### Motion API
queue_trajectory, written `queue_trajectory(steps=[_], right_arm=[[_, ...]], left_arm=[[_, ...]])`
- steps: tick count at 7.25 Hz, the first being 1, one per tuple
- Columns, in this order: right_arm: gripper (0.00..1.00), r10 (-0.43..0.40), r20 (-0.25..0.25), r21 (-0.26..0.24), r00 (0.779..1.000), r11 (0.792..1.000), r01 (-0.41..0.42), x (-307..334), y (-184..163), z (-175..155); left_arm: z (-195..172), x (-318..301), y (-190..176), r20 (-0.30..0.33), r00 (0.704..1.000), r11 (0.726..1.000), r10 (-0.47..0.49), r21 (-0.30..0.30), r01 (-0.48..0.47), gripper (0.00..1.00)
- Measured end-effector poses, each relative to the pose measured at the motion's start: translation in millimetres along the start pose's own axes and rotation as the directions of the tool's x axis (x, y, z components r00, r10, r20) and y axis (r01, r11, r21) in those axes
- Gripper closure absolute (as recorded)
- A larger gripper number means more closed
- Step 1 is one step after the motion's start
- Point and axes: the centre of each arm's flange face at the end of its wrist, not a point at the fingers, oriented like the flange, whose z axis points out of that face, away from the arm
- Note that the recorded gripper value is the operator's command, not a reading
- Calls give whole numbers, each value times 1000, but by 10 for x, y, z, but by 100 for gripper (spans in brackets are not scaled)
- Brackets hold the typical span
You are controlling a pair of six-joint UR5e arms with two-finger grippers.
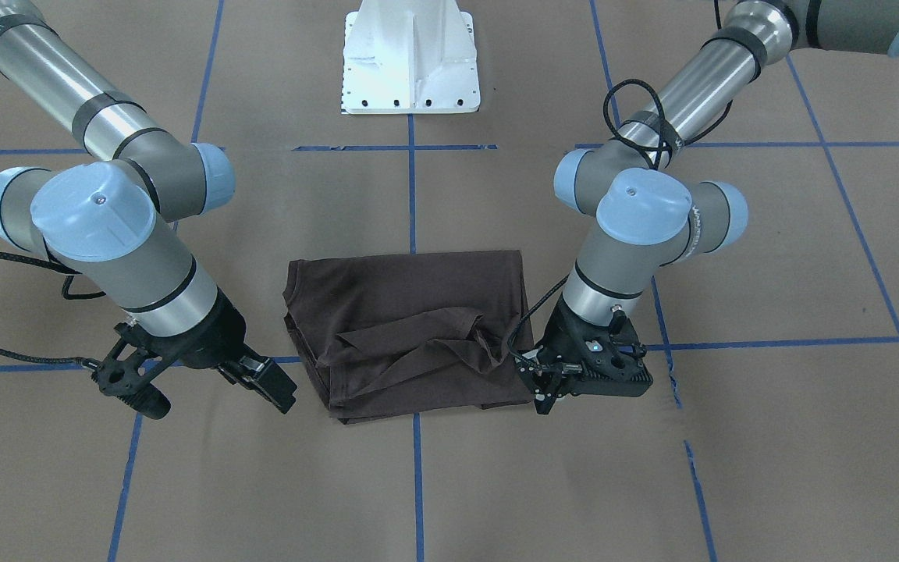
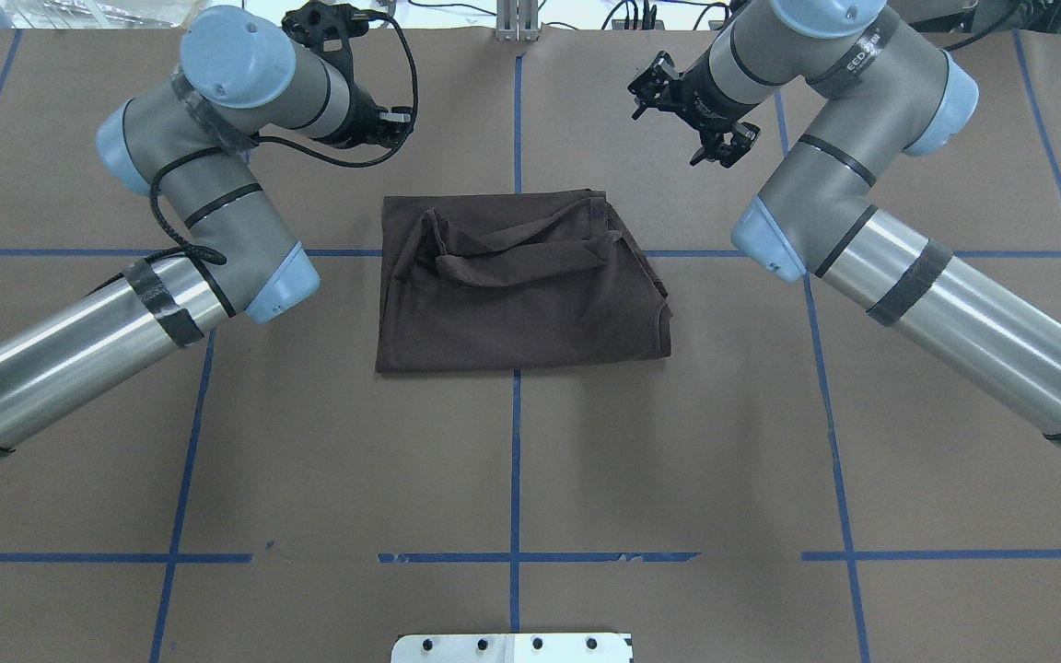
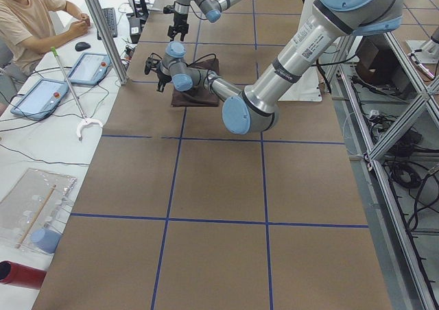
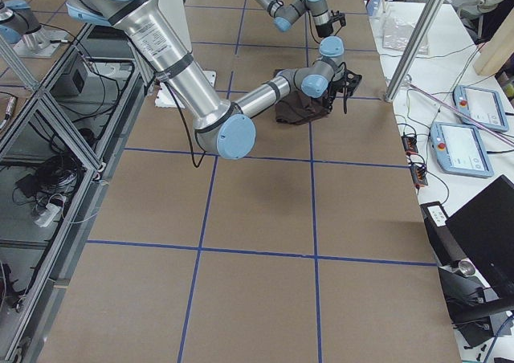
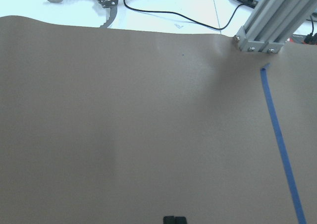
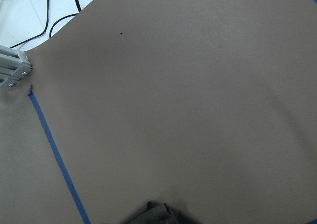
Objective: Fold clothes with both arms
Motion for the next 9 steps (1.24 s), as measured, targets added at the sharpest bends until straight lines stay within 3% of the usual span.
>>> queue_trajectory(steps=[2, 4, 7, 9], right_arm=[[4, -1, 2, 0, 1000, 1000, 1, -10, 5, -9], [4, -2, 3, 0, 1000, 1000, 2, -17, 13, -9], [4, -1, 4, -1, 1000, 1000, 1, -14, 5, -19], [4, -2, 8, -12, 1000, 1000, 2, -24, 9, -51]], left_arm=[[-162, 356, 714, -10, 998, 995, -64, -81, 63, 100], [-82, 557, 1189, 19, 997, 991, -73, -110, 75, 100], [54, 621, 1483, 73, 993, 985, -90, -140, 100, 100], [210, 570, 1505, 105, 991, 989, -82, -112, 94, 100]])
